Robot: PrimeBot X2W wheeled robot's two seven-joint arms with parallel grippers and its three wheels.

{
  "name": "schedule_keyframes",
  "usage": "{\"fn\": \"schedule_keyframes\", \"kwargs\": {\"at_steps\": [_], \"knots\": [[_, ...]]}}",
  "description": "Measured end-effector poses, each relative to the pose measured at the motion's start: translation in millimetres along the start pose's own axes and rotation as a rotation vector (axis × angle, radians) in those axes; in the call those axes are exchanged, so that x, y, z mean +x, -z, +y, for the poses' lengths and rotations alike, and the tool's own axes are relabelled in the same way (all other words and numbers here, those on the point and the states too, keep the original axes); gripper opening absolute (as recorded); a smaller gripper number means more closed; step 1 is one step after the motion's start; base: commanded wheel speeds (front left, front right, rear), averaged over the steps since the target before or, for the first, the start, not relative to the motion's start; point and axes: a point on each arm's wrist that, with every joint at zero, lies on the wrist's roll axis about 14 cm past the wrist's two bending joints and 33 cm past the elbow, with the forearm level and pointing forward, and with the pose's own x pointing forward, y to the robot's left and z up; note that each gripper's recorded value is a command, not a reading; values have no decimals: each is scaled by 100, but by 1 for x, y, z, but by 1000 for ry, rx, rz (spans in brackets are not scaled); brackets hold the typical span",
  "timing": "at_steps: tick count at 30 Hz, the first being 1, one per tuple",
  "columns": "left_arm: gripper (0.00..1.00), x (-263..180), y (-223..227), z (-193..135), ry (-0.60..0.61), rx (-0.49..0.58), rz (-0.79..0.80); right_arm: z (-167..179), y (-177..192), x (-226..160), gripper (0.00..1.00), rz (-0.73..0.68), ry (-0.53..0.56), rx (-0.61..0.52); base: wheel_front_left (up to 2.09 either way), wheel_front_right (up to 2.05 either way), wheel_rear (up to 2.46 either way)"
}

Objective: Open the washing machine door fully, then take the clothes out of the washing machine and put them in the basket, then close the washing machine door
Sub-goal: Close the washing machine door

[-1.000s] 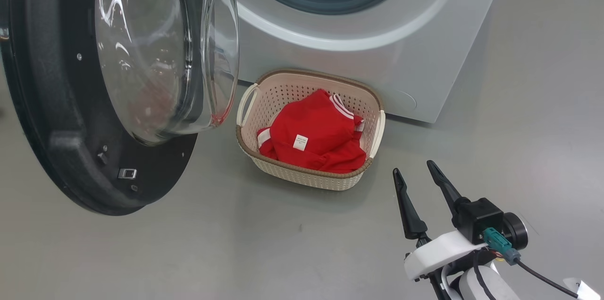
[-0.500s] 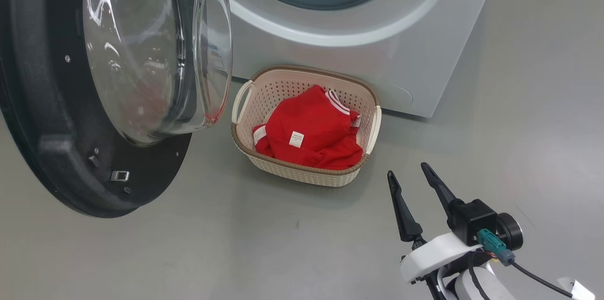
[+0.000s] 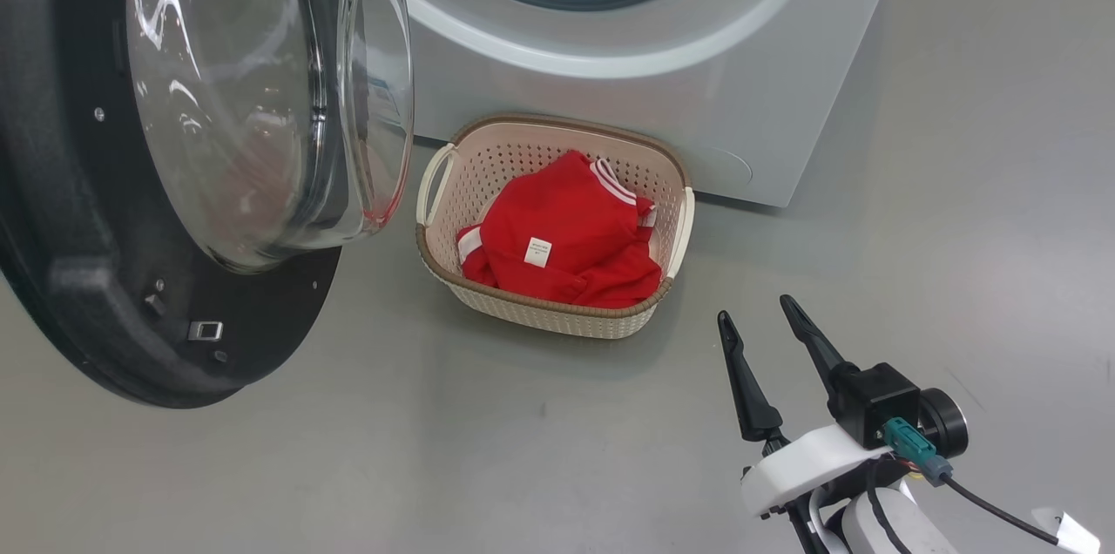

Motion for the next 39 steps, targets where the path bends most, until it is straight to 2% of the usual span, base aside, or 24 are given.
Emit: {"fn": "schedule_keyframes", "kwargs": {"at_steps": [9,16,29,39], "knots": [[0,12,4,-1,-24,-80,78,-3,-1,2,100,-4,7,1,0,0,0],[0,22,27,-4,-21,-138,189,-5,-1,4,100,-5,15,1,0,0,0],[0,24,68,4,-48,-150,387,-11,-3,4,100,-12,36,2,0,0,0],[0,18,90,-7,8,-176,527,-13,-3,4,100,-12,43,2,0,0,0]]}}
